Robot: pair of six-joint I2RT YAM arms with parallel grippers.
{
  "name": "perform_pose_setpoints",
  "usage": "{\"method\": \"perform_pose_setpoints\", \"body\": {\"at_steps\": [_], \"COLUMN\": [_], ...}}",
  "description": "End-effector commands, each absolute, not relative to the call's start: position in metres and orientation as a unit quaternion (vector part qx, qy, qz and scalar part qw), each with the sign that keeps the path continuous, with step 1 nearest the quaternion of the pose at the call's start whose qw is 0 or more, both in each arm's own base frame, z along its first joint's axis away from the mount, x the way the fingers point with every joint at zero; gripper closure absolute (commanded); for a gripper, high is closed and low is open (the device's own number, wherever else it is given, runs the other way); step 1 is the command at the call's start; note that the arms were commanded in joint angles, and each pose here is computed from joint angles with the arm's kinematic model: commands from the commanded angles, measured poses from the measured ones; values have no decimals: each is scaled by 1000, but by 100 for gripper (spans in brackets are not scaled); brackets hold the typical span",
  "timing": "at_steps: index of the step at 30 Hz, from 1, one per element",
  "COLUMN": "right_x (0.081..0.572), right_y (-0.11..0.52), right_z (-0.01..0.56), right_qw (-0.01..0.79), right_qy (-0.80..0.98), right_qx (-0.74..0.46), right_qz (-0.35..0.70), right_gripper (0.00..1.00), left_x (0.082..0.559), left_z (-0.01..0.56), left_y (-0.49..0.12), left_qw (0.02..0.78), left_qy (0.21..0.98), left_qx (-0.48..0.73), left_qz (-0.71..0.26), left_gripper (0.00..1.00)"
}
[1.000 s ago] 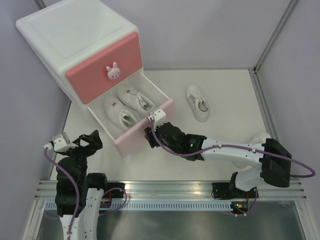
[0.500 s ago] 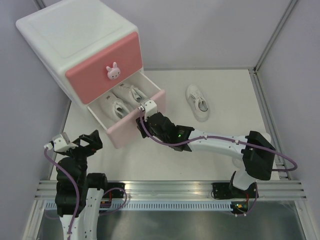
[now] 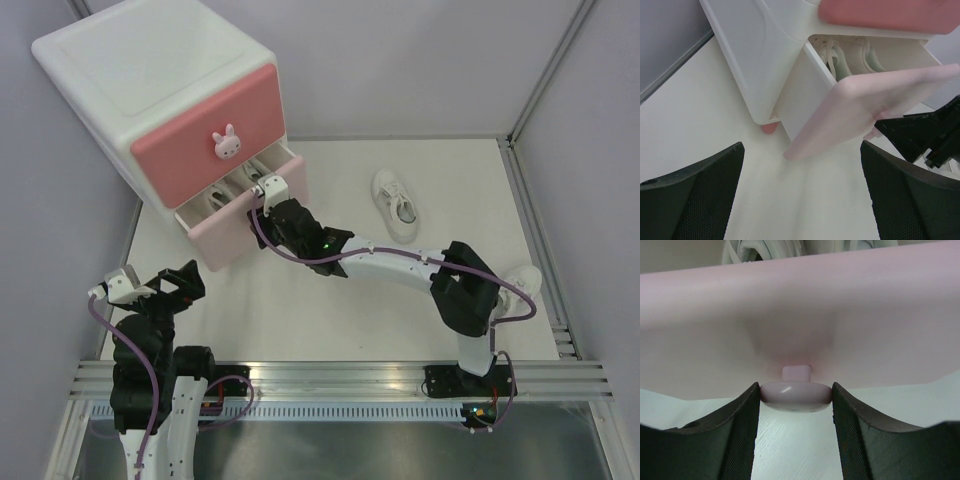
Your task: Place and organize the shoes in the shoe cabinet
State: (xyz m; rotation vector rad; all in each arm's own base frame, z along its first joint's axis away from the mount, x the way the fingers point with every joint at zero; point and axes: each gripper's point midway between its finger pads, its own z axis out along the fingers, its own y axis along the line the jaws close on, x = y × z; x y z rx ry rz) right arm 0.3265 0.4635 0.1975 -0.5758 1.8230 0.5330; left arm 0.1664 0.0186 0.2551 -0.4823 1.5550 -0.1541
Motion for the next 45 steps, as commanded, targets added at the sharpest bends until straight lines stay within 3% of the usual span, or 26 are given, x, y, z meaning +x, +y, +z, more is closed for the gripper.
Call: {"method": "perform_pose_setpoints", "body": {"at_steps": [1,9,19,24,33,45], "right_x": [362,392,417,417,395,363], "right_y": [484,506,515,520,502,478], "right_z": [279,270,257,264,281,371], "right_qw": [633,643,653,656,646,654], "right_qy": [699,692,686,677,677,649], "right_qx": [-184,-179,-191,-196,-204,-222], "right_qz": [276,275,258,270,287,319], "right_gripper": [82,69,24,7,2,2], "left_x": [151,151,151,150,151,151], "left_z": [278,277,276,276,275,275], "left_y": [22,22,22,27,27,28], "left_qw": [724,723,722,723,722,723], "left_qy": [653,654,655,651,653,651], "left_qx": [-212,-213,-212,-223,-224,-225], "left_qz": [-70,-69,-69,-59,-57,-57], "left_gripper": [1,1,1,1,1,1]}}
